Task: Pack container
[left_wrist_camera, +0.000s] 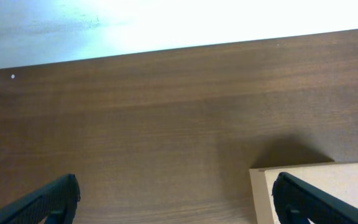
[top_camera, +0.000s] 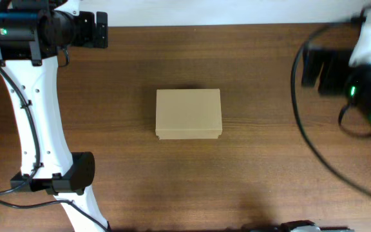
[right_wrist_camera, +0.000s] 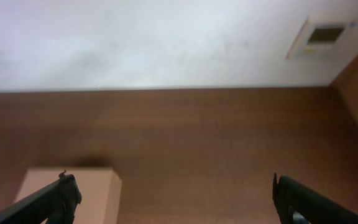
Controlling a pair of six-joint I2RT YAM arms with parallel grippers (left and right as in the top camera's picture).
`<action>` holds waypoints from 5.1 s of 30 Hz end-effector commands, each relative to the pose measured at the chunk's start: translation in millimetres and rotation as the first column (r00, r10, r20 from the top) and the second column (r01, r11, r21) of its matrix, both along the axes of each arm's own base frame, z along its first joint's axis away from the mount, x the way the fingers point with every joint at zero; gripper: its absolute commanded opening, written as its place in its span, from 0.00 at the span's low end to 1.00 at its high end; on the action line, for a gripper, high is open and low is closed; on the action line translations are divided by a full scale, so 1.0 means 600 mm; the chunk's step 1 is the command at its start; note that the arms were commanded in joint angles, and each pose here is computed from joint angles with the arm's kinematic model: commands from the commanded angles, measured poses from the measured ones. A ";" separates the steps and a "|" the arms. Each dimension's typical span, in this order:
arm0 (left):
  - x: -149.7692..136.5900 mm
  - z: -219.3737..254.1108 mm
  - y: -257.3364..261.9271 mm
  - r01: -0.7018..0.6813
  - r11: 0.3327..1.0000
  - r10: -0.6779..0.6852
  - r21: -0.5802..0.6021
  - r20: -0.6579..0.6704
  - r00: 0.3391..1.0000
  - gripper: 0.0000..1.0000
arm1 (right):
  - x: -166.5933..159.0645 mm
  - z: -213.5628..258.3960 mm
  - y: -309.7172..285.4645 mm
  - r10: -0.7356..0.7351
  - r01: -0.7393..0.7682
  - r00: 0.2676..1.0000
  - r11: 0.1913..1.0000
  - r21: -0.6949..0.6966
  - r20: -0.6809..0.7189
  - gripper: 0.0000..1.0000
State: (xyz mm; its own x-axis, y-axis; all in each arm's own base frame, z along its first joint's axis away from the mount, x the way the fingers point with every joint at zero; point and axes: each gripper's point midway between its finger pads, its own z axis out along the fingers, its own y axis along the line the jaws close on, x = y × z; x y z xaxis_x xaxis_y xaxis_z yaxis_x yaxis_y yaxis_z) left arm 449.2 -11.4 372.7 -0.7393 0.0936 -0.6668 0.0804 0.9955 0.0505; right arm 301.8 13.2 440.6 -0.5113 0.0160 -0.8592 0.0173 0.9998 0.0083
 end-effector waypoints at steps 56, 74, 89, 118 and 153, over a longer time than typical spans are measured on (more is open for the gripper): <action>-0.001 0.008 0.002 0.002 1.000 -0.002 0.011 0.015 1.000 0.99 | -0.187 -0.610 -0.051 -0.100 0.099 0.993 0.995 -0.022 -0.062 0.99; -0.090 0.127 0.001 0.005 1.000 -0.006 0.006 0.192 0.981 0.99 | -0.187 -0.610 -0.051 -0.100 0.099 0.993 0.995 -0.022 -0.062 0.99; -0.227 0.329 0.005 0.005 1.000 -0.001 -0.005 0.586 0.810 0.99 | -0.187 -0.610 -0.051 -0.100 0.099 0.993 0.995 -0.022 -0.062 0.99; -0.338 -0.047 -0.024 0.081 0.997 -0.045 -0.011 0.750 0.660 0.99 | -0.187 -0.610 -0.051 -0.100 0.099 0.993 0.995 -0.022 -0.062 0.99; -0.346 -0.355 0.011 -0.005 1.000 0.007 -0.005 0.656 0.754 0.99 | -0.187 -0.610 -0.051 -0.100 0.099 0.993 0.995 -0.022 -0.062 0.99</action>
